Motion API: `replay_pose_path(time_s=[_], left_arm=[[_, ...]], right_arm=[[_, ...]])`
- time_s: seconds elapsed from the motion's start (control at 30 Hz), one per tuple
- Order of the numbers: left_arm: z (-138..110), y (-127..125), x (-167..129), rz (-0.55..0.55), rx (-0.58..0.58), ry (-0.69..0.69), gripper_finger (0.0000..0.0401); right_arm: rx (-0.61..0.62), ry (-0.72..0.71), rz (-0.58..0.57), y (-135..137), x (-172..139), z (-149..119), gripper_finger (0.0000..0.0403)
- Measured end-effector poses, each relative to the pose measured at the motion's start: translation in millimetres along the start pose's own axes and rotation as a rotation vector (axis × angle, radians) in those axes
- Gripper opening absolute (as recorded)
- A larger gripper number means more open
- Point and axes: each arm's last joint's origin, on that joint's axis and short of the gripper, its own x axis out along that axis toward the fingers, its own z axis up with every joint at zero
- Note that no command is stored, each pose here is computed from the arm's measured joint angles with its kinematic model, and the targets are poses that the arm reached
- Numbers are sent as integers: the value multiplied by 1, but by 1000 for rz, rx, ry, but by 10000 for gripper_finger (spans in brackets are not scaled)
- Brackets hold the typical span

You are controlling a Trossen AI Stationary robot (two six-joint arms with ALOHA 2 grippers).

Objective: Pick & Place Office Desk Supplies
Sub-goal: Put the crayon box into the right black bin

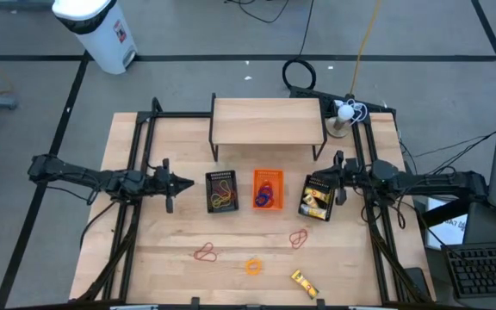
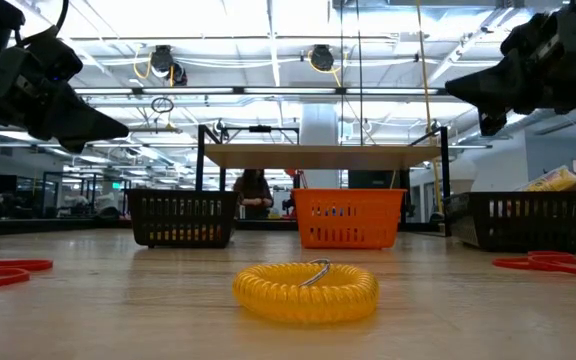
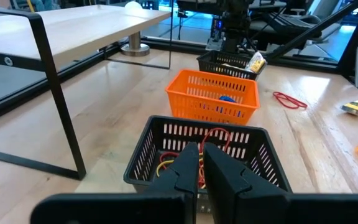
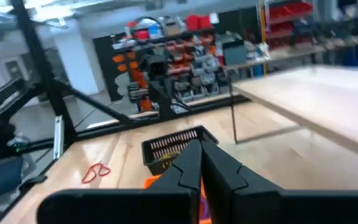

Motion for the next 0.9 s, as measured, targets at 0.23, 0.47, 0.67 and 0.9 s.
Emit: replay_pose_path(time_s=[0.23, 0.47, 0.67, 0.9], left_arm=[[0, 0, 0, 0, 21, 2, 26], [0, 0, 0, 0, 20, 1, 26], [0, 0, 0, -1, -8, -2, 26], [0, 0, 0, -2, -35, -2, 26]], right_arm=[[38, 223, -24, 27, 17, 27, 1], [-29, 446, -34, 85, 52, 52, 0], [-30, 690, -30, 148, 77, 56, 0], [-50, 930, -94, 219, 95, 39, 0]])
